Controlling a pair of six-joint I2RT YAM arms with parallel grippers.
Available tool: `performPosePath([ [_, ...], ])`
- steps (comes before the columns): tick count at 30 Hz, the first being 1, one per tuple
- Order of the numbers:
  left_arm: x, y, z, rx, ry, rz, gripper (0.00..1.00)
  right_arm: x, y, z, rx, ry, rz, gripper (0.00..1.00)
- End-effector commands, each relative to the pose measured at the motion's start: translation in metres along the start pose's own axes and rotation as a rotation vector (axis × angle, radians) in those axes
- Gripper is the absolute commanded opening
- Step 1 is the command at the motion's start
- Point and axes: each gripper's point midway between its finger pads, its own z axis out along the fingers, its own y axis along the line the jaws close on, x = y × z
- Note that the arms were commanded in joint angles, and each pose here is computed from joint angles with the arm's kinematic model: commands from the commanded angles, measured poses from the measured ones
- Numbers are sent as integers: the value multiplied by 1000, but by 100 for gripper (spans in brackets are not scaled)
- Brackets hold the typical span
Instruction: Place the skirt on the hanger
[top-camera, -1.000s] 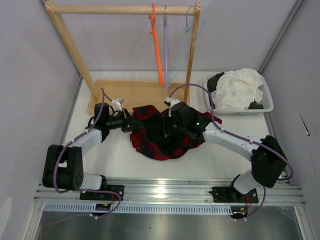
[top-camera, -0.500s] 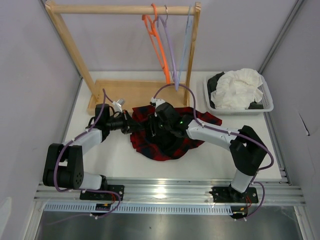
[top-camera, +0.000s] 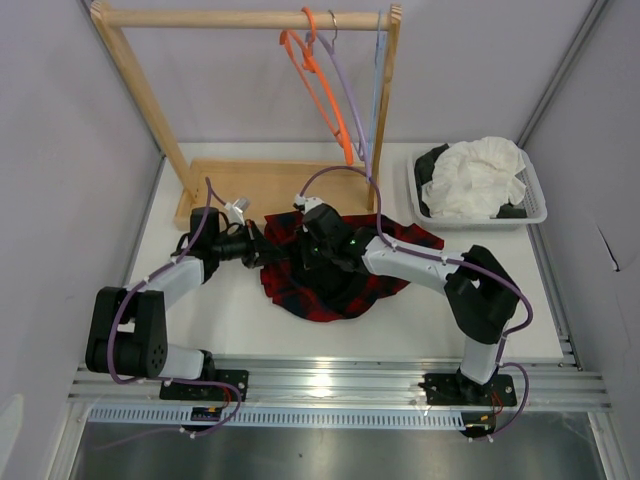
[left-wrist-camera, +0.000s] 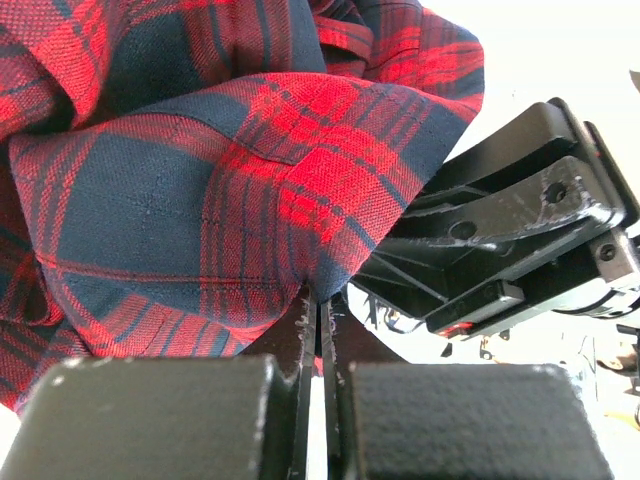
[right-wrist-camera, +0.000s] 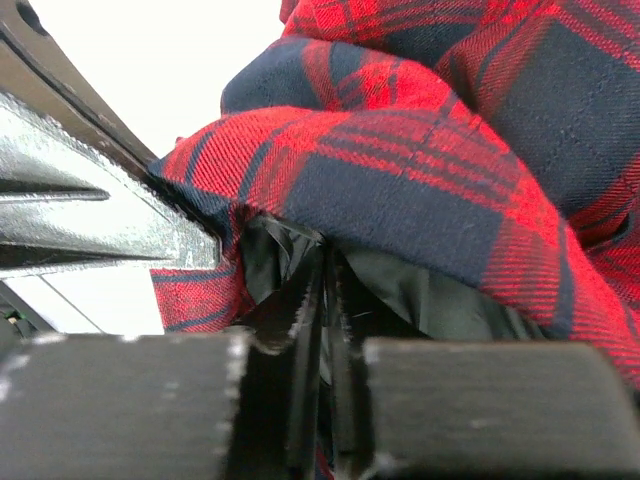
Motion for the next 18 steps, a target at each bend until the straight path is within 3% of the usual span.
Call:
performPosePath([
  [1,-15,-6,-3,-4,-24,56,0,-33,12,-15,-4,-84,-12,3],
  [12,-23,10,-7,-137,-58,57,0,-74,20,-71,-20,-187,-12,0],
  [18,-33,43,-17,-355,-106,61,0,-80,25,-88,-45,-201,-6,0],
])
